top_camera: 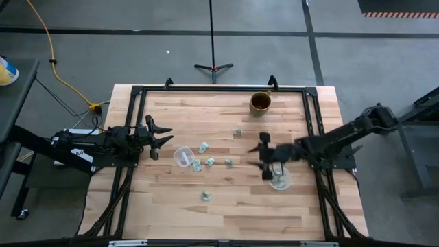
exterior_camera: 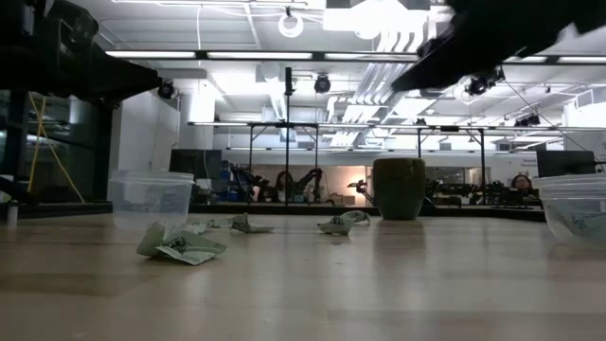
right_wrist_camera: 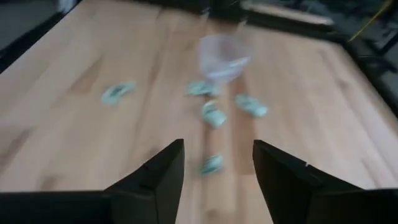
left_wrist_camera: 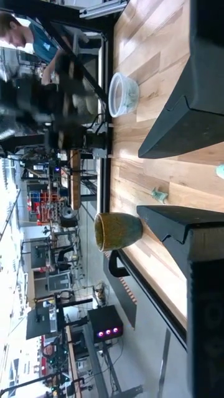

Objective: Pick and place Stevia / Truvia into bins
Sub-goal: Put the stevia packet into the round transparent container

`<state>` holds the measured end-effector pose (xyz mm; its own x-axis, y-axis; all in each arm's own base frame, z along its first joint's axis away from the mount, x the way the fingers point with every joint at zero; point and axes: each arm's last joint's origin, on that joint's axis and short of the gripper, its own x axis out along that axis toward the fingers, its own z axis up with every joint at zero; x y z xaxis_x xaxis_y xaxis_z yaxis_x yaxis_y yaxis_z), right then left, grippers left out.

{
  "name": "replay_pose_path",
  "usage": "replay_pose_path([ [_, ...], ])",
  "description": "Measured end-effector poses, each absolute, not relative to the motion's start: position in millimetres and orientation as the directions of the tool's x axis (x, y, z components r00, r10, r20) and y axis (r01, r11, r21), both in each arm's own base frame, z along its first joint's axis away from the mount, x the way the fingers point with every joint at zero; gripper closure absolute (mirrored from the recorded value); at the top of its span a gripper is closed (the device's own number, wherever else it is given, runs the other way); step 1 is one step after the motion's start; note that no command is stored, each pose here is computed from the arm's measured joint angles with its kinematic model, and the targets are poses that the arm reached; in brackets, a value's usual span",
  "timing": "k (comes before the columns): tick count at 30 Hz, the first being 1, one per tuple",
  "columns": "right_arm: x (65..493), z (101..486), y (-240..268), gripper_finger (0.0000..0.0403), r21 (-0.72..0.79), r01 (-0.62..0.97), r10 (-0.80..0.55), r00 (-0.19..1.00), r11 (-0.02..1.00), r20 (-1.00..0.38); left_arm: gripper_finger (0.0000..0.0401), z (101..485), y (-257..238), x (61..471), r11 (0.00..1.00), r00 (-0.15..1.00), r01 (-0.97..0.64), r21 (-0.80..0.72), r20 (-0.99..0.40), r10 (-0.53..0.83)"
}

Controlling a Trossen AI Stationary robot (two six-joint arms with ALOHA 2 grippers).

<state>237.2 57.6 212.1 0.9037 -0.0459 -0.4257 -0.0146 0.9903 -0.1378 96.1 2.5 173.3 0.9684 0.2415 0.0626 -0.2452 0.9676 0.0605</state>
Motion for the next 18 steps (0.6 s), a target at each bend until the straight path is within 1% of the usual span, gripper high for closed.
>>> replay_pose_path([
  [2, 239.7, 207.4, 36.0, 0.0225, -0.122, 0.034, -0.08, 0.914, 0.992, -0.399, 0.0235, 173.4, 2.5, 96.1, 0.968, 0.968, -0.245, 0.061, 0.064, 0.241],
  [5, 245.4, 201.4, 6.4, 0.0228, -0.125, 0.146, -0.186, 0.889, 0.981, -0.42, 0.0235, 173.6, 2.5, 96.1, 0.967, 0.968, -0.246, 0.061, 0.066, 0.241],
  [8, 253.0, 199.8, -14.4, 0.0221, -0.163, 0.158, -0.217, 0.856, 0.974, -0.47, 0.0235, 173.8, 2.5, 96.0, 0.967, 0.968, -0.247, 0.064, 0.068, 0.242],
  [11, 264.5, 196.4, -27.6, 0.02, -0.201, 0.163, -0.245, 0.826, 0.966, -0.508, 0.0235, 173.7, 2.7, 96.0, 0.965, 0.967, -0.252, 0.079, 0.067, 0.247],
  [14, 278.4, 191.8, -40.8, 0.0169, -0.231, 0.18, -0.28, 0.789, 0.956, -0.546, 0.0235, 173.8, 3.0, 95.9, 0.962, 0.964, -0.262, 0.078, 0.068, 0.257],
  [18, 296.9, 180.1, -52.5, 0.0138, -0.238, 0.13, -0.254, 0.74, 0.962, -0.623, 0.0235, 173.8, 3.0, 95.9, 0.962, 0.964, -0.262, 0.078, 0.068, 0.257],
])
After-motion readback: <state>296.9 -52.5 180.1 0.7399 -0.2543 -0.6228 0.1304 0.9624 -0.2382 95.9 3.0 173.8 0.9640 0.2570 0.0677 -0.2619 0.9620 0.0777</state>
